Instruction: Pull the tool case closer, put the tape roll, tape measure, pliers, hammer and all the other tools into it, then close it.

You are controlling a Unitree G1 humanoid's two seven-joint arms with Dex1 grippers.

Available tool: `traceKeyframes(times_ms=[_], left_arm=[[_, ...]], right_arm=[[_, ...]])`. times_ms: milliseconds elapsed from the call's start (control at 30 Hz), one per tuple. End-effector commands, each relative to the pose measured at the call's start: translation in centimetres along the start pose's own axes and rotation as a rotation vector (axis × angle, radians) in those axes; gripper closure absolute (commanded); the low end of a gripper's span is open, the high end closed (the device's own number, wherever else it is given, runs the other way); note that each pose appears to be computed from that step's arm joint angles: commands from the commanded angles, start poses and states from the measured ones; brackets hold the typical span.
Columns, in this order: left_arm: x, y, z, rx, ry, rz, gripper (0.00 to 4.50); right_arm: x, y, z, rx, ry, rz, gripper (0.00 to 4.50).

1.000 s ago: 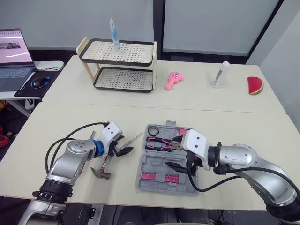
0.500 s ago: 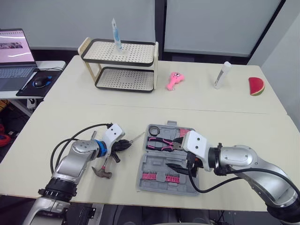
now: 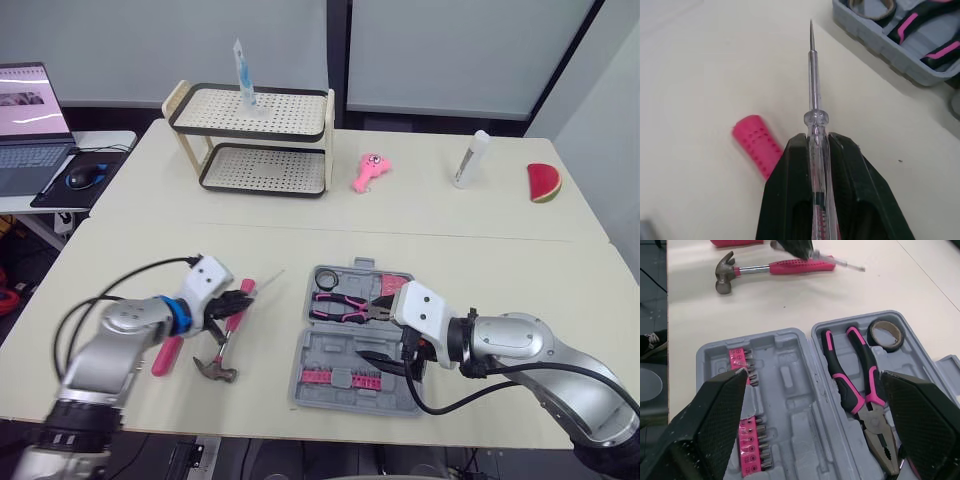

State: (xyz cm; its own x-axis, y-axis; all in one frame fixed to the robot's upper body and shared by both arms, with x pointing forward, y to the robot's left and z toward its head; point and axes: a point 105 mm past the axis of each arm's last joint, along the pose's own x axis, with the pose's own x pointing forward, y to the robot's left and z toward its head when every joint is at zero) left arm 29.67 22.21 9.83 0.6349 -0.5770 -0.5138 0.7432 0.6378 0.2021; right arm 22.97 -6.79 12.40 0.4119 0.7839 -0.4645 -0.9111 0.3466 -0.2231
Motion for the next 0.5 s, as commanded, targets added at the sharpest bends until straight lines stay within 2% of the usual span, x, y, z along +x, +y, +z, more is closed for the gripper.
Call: traceKeyframes(times_ms=[33,100,233,333,500], left_arm=[[-1.4,-2.6,2.7,0.153,-0.075,-0.186,4.29],[-2.2,-5.1,3.6,0.264,-0.078,-0.351,4.29],[-2.0,-7.7,4.5,0.359,-0.087,-0.49,4.29],[-0.5,-9.9,4.9,0.438,-0.102,-0.557,4.29],[3.3,-12.4,4.3,0.542,-0.049,-0.603,4.29]], right_arm=[[-1.5,0.0,0.9,-0.051,-0.027,-0.004,0.0],[-2.6,0.3,0.5,-0.064,-0.003,0.019,0.0],[-3.9,0.6,-0.2,-0.087,0.019,0.042,0.0],[-4.8,0.9,-0.9,-0.124,0.037,0.056,0.0],[-5.2,1.6,-1.9,-0.148,0.06,0.09,0.0]])
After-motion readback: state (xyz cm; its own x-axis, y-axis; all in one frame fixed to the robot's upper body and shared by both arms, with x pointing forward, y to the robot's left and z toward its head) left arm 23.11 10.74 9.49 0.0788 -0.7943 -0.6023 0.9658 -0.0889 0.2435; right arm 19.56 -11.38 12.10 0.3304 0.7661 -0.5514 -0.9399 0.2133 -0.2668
